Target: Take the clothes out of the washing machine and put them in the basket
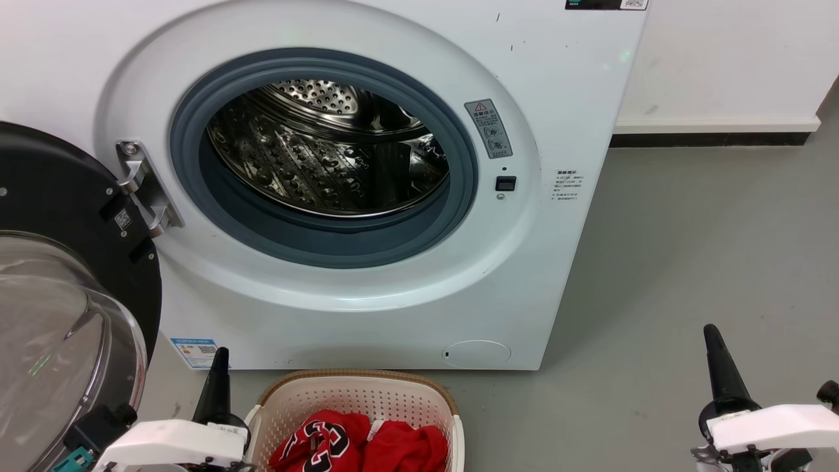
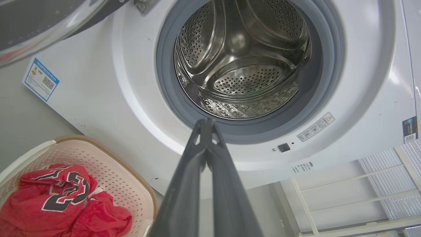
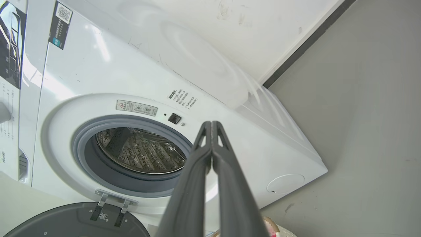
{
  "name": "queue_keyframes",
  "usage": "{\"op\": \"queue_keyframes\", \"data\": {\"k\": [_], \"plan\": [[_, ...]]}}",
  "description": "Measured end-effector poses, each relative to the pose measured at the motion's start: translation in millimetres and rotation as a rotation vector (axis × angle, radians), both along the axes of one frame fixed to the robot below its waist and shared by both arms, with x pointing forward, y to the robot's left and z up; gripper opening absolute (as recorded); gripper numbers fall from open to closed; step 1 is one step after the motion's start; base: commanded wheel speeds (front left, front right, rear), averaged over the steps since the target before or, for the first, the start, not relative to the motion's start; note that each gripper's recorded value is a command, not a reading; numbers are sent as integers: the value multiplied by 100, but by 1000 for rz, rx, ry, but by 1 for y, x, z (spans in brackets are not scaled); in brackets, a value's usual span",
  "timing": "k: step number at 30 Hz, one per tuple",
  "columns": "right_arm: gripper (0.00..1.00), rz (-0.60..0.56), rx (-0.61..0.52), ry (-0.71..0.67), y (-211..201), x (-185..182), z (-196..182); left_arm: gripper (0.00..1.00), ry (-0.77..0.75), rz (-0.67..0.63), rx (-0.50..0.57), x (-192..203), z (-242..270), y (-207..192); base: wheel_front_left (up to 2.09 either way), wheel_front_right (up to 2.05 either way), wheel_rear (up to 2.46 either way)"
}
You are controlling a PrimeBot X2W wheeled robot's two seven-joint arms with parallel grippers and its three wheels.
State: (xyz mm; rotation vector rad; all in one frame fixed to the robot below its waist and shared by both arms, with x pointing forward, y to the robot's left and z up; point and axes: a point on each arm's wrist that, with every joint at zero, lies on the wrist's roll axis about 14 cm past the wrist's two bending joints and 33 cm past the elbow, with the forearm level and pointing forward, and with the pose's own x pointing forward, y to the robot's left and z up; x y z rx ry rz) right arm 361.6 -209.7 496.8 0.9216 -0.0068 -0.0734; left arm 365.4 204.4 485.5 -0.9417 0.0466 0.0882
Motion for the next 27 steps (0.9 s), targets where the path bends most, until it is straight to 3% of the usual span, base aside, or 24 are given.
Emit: {"op": "queue_keyframes", "data": {"k": [27], "plan": [[0,19,311,-6,4,12,0,0,-24,-5,-302,10,6,-2,0,0,0]]}}
